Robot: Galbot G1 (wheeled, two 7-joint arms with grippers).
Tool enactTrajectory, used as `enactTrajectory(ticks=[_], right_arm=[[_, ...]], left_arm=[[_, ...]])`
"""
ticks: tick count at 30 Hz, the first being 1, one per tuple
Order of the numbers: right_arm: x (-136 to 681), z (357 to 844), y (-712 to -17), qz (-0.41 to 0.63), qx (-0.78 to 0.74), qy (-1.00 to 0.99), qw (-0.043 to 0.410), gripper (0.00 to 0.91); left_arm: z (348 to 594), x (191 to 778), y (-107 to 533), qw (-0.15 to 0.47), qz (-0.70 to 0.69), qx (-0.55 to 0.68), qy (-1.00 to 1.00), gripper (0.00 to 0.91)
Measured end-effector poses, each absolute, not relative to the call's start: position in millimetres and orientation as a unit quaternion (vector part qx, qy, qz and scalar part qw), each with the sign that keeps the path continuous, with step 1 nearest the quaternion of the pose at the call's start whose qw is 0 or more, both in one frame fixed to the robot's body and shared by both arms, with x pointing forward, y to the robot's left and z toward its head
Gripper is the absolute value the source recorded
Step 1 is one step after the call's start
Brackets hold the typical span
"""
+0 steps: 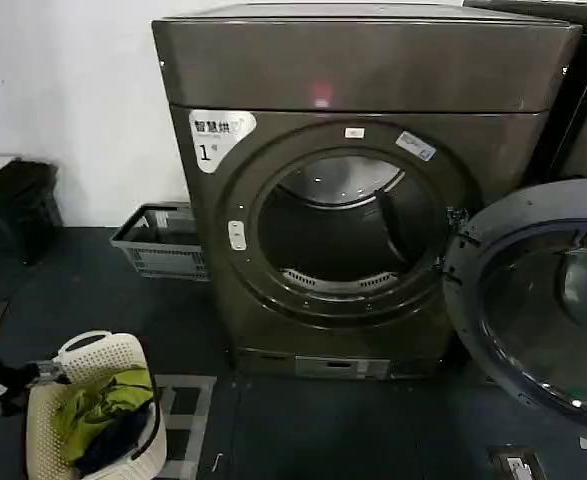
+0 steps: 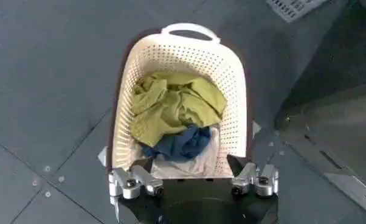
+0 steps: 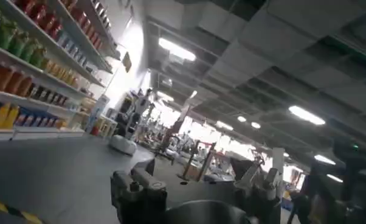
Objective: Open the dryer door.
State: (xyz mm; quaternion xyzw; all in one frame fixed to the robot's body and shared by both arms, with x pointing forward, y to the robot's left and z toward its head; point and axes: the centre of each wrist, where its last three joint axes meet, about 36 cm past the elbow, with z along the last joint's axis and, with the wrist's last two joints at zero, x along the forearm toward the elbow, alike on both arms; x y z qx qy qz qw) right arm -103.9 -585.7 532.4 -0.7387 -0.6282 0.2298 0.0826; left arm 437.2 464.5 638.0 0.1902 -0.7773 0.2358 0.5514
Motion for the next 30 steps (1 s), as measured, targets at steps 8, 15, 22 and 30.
enactTrajectory(ticks=[8, 15, 22, 30], right_arm=[[-106, 531, -587, 0.232, -0.74, -0.627, 0.08, 0.907], [-108, 529, -588, 0.232, -0.741, -0.626, 0.081, 0.907], [-115, 530, -590, 0.23, -0.746, -0.618, 0.087, 0.907], [-124, 521, -591, 0.224, -0.753, -0.612, 0.096, 0.907]], left_arm=[[633, 439, 471, 0.557, 0.241, 0.199, -0.77, 0.907], [626, 442, 475, 0.563, 0.244, 0.205, -0.763, 0.907], [622, 442, 472, 0.567, 0.238, 0.204, -0.762, 0.907], [616, 443, 471, 0.567, 0.229, 0.21, -0.763, 0.907]])
